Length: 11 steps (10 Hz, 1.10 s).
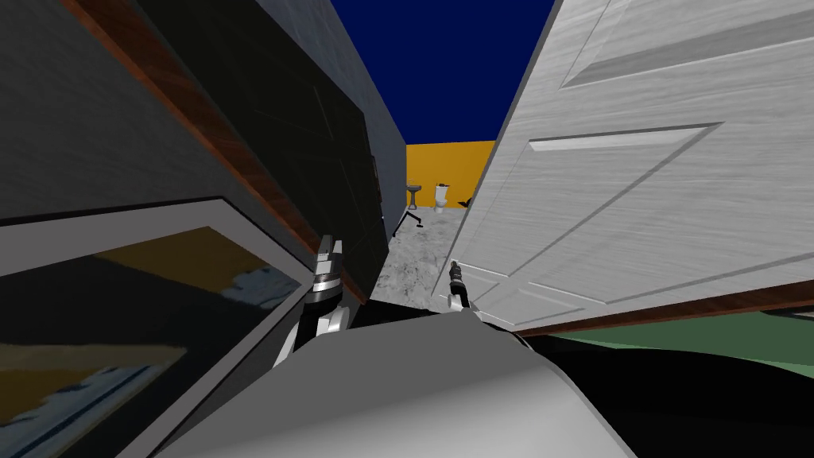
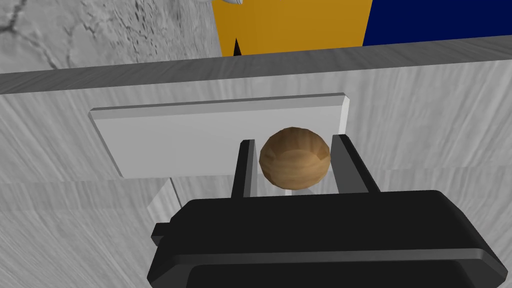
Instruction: Push the door open
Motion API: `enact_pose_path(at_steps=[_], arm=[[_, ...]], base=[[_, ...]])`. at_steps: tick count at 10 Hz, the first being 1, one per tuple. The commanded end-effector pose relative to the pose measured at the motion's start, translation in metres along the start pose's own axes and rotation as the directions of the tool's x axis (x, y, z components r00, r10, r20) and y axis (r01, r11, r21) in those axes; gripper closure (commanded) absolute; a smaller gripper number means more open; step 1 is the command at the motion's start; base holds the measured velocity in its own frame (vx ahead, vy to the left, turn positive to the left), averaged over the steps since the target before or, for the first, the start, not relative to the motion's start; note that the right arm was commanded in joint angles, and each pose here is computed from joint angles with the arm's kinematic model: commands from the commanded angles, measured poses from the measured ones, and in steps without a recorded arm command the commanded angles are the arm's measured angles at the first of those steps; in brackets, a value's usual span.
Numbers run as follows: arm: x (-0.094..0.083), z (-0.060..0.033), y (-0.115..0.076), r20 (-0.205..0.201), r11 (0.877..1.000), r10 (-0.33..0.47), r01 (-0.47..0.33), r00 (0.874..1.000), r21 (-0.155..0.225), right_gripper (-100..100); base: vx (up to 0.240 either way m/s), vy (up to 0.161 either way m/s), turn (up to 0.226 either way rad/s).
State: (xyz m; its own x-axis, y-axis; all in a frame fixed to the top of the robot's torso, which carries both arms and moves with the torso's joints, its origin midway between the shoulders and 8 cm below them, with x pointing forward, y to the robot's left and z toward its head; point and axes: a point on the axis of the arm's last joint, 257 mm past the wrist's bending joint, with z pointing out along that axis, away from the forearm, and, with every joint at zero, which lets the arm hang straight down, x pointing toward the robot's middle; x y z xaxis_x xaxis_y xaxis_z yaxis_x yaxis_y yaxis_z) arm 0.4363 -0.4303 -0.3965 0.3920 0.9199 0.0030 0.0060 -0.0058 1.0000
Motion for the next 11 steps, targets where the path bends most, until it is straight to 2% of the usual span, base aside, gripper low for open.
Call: enact_pose_path(at_steps=[1,3,4,5,6,9,10,11], arm=[[-0.019,0.0019,0.003,0.037,1.000,-0.005,0.006,0.999,-0.008,100],[-0.033,0.0012,0.004,0.068,1.000,-0.005,0.006,0.998,-0.008,100],[-0.033,0.0012,0.004,0.068,1.000,-0.005,0.006,0.998,-0.008,100],[-0.046,0.0003,0.004,0.099,1.000,-0.005,0.005,0.995,-0.008,100],[-0.050,0.0000,0.004,0.107,1.000,-0.005,0.005,0.994,-0.007,100],[-0.050,0.0000,0.004,0.107,1.000,-0.005,0.005,0.994,-0.007,100],[-0.063,-0.0014,0.004,0.138,1.000,-0.004,0.005,0.990,-0.007,100],[-0.066,-0.0018,0.004,0.145,1.000,-0.004,0.005,0.989,-0.007,100]], base=[[0.182,-0.008,-0.044],[0.215,-0.011,-0.044],[0.136,-0.007,-0.033],[0.185,0.014,-0.075],[0.207,0.009,-0.050],[0.045,-0.012,0.000],[0.119,-0.008,-0.043],[0.192,0.008,-0.071]])
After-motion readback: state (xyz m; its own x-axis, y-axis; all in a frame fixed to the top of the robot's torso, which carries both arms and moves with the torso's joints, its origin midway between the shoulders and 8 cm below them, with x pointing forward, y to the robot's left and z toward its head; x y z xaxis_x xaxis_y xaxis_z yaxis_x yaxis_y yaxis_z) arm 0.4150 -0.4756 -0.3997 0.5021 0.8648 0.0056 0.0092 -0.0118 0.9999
